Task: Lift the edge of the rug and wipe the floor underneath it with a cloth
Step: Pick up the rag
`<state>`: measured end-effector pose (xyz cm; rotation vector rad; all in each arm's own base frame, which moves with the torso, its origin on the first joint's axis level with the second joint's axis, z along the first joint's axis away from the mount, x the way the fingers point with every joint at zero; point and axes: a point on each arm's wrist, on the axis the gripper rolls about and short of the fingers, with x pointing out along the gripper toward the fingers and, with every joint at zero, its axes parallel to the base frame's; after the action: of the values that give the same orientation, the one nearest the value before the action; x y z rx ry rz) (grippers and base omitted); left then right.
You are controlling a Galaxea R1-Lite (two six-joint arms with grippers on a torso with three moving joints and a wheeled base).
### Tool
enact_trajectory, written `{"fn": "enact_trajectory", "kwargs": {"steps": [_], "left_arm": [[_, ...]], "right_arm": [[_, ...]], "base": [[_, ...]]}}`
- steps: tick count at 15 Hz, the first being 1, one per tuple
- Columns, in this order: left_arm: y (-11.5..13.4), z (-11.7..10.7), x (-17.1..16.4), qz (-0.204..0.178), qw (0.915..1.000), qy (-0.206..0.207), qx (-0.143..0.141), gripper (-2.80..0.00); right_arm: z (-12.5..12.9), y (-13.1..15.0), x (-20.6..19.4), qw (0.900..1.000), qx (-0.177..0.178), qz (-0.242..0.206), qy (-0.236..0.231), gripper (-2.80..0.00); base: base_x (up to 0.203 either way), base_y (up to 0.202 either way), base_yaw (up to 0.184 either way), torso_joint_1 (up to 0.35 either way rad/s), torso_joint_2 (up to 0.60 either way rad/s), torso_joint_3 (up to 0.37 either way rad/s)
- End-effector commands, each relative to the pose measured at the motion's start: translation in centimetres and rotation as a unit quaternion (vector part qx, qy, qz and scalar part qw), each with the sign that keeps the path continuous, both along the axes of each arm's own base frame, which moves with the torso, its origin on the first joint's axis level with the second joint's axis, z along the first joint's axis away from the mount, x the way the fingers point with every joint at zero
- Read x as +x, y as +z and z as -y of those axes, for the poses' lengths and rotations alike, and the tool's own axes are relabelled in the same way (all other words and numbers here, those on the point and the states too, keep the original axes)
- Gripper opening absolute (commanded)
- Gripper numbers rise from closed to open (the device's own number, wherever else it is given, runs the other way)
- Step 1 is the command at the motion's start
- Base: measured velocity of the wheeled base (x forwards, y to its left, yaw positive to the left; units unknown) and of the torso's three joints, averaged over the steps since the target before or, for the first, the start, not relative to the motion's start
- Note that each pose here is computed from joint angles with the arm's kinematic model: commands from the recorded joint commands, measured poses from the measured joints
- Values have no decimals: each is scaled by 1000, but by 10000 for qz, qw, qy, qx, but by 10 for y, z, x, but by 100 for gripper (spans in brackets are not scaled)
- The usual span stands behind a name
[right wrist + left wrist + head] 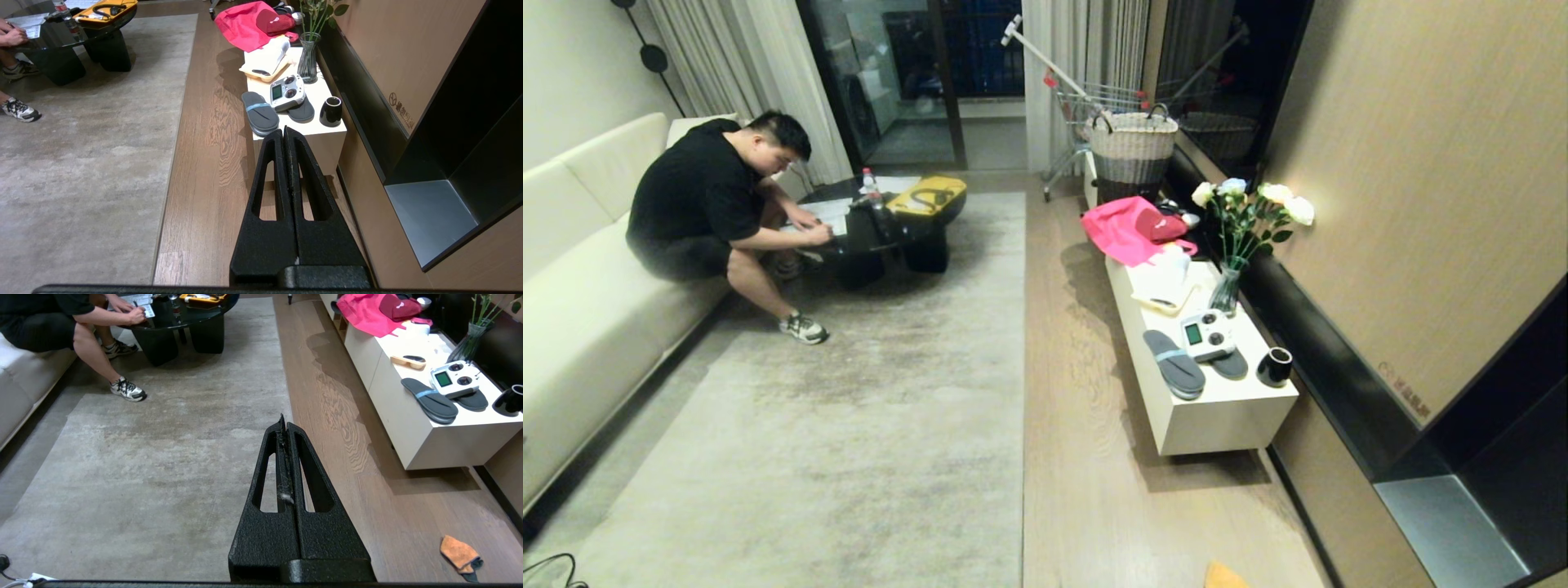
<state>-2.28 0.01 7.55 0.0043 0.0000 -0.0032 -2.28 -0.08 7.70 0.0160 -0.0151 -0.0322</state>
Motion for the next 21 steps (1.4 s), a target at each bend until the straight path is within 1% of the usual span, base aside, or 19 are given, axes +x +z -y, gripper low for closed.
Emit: {"fn": "enact_trajectory", "kwargs": {"steps": [1, 21], "left_arm": [[0, 0, 0, -4, 10000, -3, 2, -280], [0, 0, 0, 0, 10000, -8, 2, -280]], "right_arm": [[0, 0, 0, 10000, 13, 3, 9, -280], [0, 0, 0, 10000, 13, 9, 9, -280]], "base": [[0, 0, 0, 0, 0, 0], [0, 0, 0, 0, 0, 0]]}}
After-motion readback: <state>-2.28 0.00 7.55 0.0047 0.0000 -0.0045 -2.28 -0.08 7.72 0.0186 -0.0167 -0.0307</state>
